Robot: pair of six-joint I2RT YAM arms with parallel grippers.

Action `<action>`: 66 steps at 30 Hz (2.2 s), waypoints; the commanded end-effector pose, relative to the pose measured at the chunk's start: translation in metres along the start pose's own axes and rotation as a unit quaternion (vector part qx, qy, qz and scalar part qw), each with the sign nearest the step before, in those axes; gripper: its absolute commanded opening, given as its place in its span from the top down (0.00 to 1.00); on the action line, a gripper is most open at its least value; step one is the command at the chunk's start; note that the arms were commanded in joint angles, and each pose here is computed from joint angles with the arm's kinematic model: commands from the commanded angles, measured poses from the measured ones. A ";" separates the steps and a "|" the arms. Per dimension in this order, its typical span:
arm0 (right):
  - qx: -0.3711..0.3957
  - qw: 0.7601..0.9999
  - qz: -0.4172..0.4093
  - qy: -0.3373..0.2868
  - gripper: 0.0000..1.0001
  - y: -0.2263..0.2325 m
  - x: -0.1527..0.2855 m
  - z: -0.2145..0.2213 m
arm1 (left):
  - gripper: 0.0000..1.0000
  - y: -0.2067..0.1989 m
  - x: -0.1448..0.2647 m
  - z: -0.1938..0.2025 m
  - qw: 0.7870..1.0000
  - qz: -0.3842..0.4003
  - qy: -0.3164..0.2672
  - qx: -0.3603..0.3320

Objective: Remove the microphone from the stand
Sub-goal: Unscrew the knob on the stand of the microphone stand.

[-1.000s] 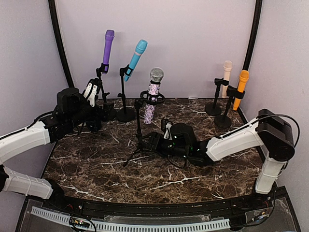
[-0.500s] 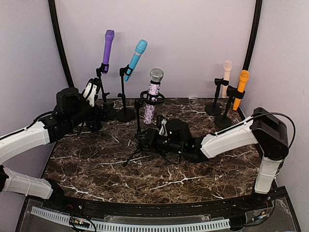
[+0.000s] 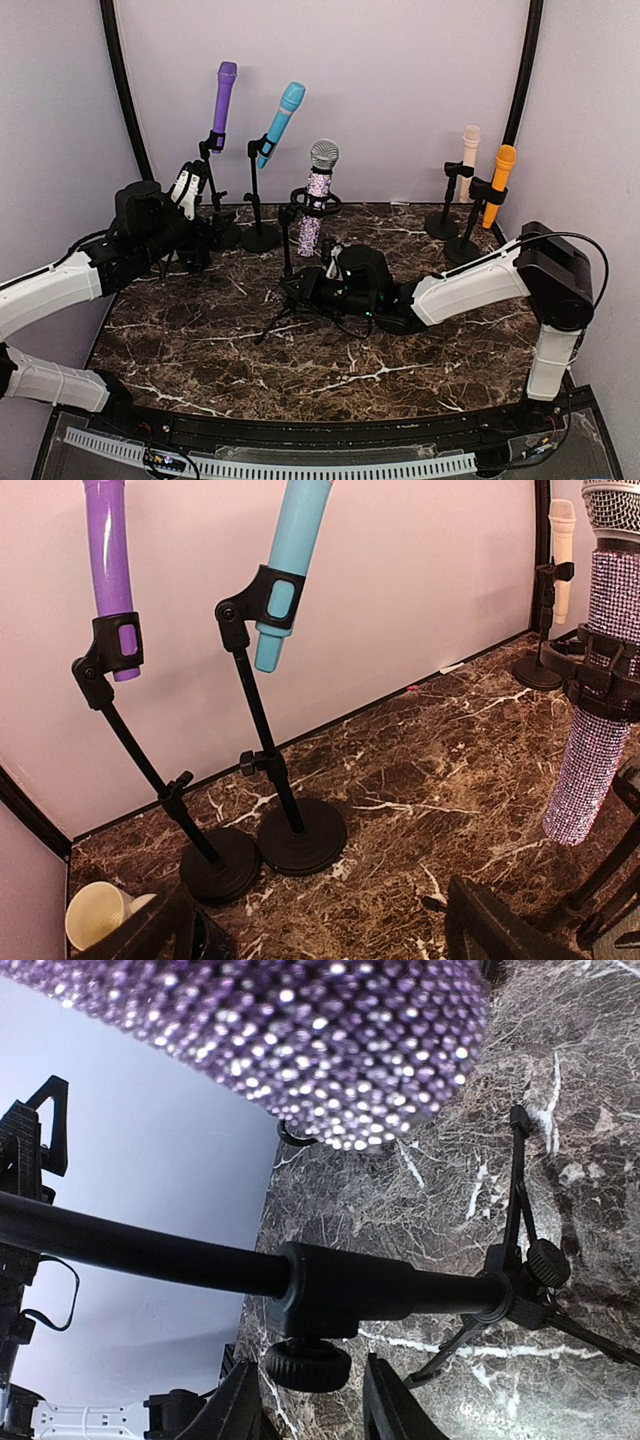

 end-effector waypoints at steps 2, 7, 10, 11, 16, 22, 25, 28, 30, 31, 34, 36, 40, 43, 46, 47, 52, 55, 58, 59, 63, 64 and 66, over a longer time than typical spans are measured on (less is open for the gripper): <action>0.010 1.000 0.006 -0.022 0.69 0.003 -0.005 -0.010 | 0.11 0.000 0.008 -0.007 1.000 0.001 -0.019 -0.003; 0.017 0.999 0.011 -0.025 0.71 0.003 -0.005 -0.011 | 0.11 -0.001 0.008 -0.007 1.000 0.002 -0.019 -0.003; 0.020 0.999 0.015 -0.026 0.71 0.004 -0.004 -0.012 | 0.11 -0.001 0.008 -0.007 1.000 0.002 -0.019 -0.003; 0.021 0.999 0.016 -0.026 0.71 0.004 -0.005 -0.012 | 0.11 0.000 0.008 -0.007 1.000 0.002 -0.019 -0.004; 0.028 0.999 0.026 -0.028 0.78 0.003 -0.005 -0.013 | 0.11 0.000 0.008 -0.007 1.000 0.002 -0.019 -0.003; 0.046 0.997 0.046 -0.028 0.91 0.001 -0.004 -0.013 | 0.11 0.000 0.008 -0.007 1.000 0.001 -0.019 -0.004; 0.062 0.996 0.064 -0.024 0.96 -0.001 -0.004 -0.011 | 0.11 0.000 0.008 -0.007 1.000 0.001 -0.019 -0.004; 0.084 0.992 0.089 -0.021 1.00 -0.001 -0.003 -0.010 | 0.11 0.000 0.008 -0.007 1.000 0.001 -0.019 -0.005; 0.102 0.989 0.107 -0.017 1.00 0.001 -0.003 -0.009 | 0.11 0.000 0.008 -0.007 1.000 0.000 -0.019 -0.005; 0.112 0.987 0.117 -0.015 1.00 0.002 -0.004 -0.007 | 0.11 0.000 0.008 -0.007 1.000 0.001 -0.019 -0.005; 0.146 0.978 0.149 -0.008 1.00 0.003 -0.004 -0.006 | 0.11 0.000 0.008 -0.008 1.000 0.000 -0.020 -0.005; 0.170 0.971 0.171 -0.004 1.00 0.005 -0.004 -0.004 | 0.11 0.000 0.008 -0.008 1.000 -0.001 -0.021 -0.006; 0.211 0.955 0.207 0.001 1.00 0.009 -0.004 -0.003 | 0.11 0.000 0.009 -0.008 1.000 -0.002 -0.021 -0.006; 0.236 0.945 0.226 0.004 1.00 0.013 -0.004 -0.004 | 0.11 0.000 0.009 -0.008 1.000 -0.002 -0.022 -0.007; 0.265 0.930 0.254 0.008 1.00 0.016 -0.005 -0.003 | 0.11 0.000 0.009 -0.008 1.000 -0.002 -0.021 -0.007; 0.273 0.926 0.261 0.009 1.00 0.018 -0.005 -0.003 | 0.11 0.000 0.009 -0.008 1.000 -0.002 -0.021 -0.007; 0.306 0.909 0.281 0.015 1.00 0.023 -0.009 0.000 | 0.11 0.000 0.009 -0.008 1.000 -0.002 -0.021 -0.007; 0.319 0.904 0.284 0.019 1.00 0.027 -0.012 0.002 | 0.11 0.000 0.009 -0.008 1.000 -0.002 -0.021 -0.007; 0.334 0.897 0.288 0.023 1.00 0.030 -0.015 0.005 | 0.11 0.000 0.009 -0.008 1.000 -0.001 -0.021 -0.007; 0.339 0.895 0.290 0.024 1.00 0.031 -0.016 0.007 | 0.12 0.000 0.009 -0.008 1.000 -0.002 -0.021 -0.007; 0.362 0.881 0.302 0.032 1.00 0.033 -0.020 0.014 | 0.11 0.000 0.009 -0.008 1.000 -0.001 -0.021 -0.007; 0.368 0.878 0.306 0.034 1.00 0.033 -0.021 0.015 | 0.11 0.000 0.009 -0.008 1.000 -0.001 -0.021 -0.007; 0.379 0.870 0.313 0.038 1.00 0.032 -0.023 0.018 | 0.11 0.000 0.009 -0.008 1.000 -0.001 -0.021 -0.007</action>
Point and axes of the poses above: each gripper's point midway between its finger pads, its own x axis back along the fingers, its own y axis along the line the jaws close on, z = x × y, the point moved 9 cm from there along x, back along the fingers, and after that the axes turned 15 degrees about x, right-handed, at the moved point
